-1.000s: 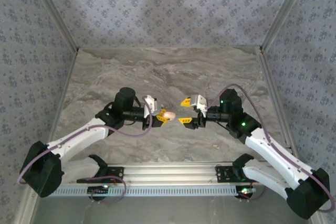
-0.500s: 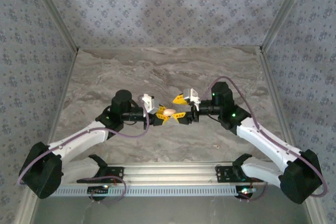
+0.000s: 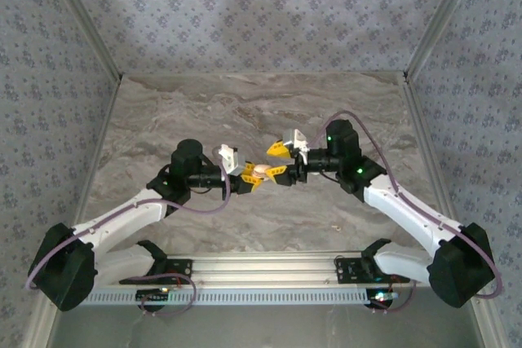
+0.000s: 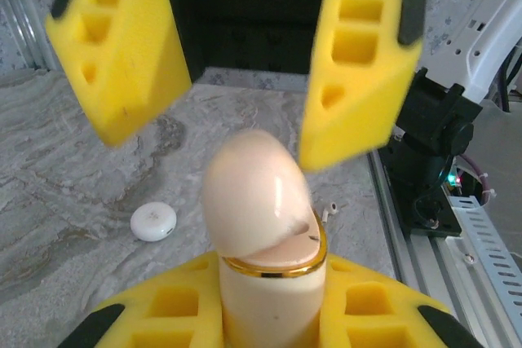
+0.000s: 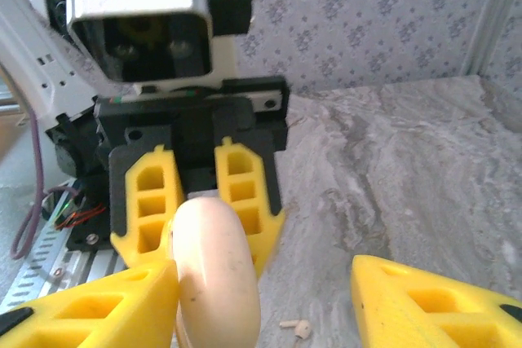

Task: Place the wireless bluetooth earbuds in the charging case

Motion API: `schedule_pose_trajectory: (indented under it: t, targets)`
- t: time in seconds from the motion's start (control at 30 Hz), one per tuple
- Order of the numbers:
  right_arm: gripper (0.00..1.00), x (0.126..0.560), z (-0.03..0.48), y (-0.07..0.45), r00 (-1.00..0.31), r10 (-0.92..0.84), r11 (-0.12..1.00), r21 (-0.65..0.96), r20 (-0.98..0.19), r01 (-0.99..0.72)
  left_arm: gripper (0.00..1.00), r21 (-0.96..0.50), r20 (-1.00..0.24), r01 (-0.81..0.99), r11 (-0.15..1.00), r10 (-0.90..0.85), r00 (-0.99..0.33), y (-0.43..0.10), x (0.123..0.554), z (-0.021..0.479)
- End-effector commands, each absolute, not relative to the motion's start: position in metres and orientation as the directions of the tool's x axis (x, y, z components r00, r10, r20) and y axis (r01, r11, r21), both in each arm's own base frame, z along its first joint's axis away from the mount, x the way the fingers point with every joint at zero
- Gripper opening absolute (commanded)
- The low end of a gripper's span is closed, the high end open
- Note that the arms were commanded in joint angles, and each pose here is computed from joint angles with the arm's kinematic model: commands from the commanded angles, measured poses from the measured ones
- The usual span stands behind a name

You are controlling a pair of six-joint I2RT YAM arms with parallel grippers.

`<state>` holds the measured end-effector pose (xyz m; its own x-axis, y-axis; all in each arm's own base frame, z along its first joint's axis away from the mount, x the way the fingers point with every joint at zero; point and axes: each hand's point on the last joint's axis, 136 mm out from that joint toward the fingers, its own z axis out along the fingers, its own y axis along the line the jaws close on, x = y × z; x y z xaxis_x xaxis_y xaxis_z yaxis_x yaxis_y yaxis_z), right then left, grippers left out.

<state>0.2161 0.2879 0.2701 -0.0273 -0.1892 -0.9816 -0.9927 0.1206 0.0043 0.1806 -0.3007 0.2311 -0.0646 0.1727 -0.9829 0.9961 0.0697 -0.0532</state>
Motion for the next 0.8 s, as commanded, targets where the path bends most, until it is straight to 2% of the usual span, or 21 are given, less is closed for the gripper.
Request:
schedule_pose_trajectory:
  t: [0.0, 0.33, 0.47, 0.57, 0.67, 0.77]
  targets:
    - [0.58, 0.237, 0.282, 0.283, -0.035, -0.177, 0.201, -0.001, -0.984, -0.980, 0.19, -0.010, -0.990, 1.000, 0.014, 0.140, -0.011, -0.301, 0.169, 0.248]
    - [0.58, 0.250, 0.290, 0.273, -0.087, -0.148, 0.262, 0.046, -0.985, -0.964, 0.18, -0.010, -0.987, 0.998, 0.054, 0.157, -0.018, -0.299, 0.175, 0.239]
    - [0.60, 0.252, 0.291, 0.260, -0.196, -0.139, 0.333, 0.141, -0.971, -0.933, 0.17, -0.027, -0.989, 0.991, 0.127, 0.143, -0.046, -0.293, 0.186, 0.230]
    - [0.61, 0.251, 0.281, 0.251, -0.271, -0.168, 0.376, 0.193, -0.948, -0.907, 0.17, -0.041, -0.989, 0.989, 0.141, 0.134, -0.060, -0.291, 0.188, 0.228]
    - [0.61, 0.240, 0.277, 0.250, -0.283, -0.170, 0.345, 0.212, -0.944, -0.914, 0.17, -0.047, -0.989, 0.988, 0.144, 0.135, -0.067, -0.290, 0.188, 0.226]
    - [0.62, 0.223, 0.278, 0.257, -0.241, -0.175, 0.278, 0.187, -0.955, -0.942, 0.17, -0.049, -0.989, 0.989, 0.139, 0.133, -0.067, -0.290, 0.187, 0.226]
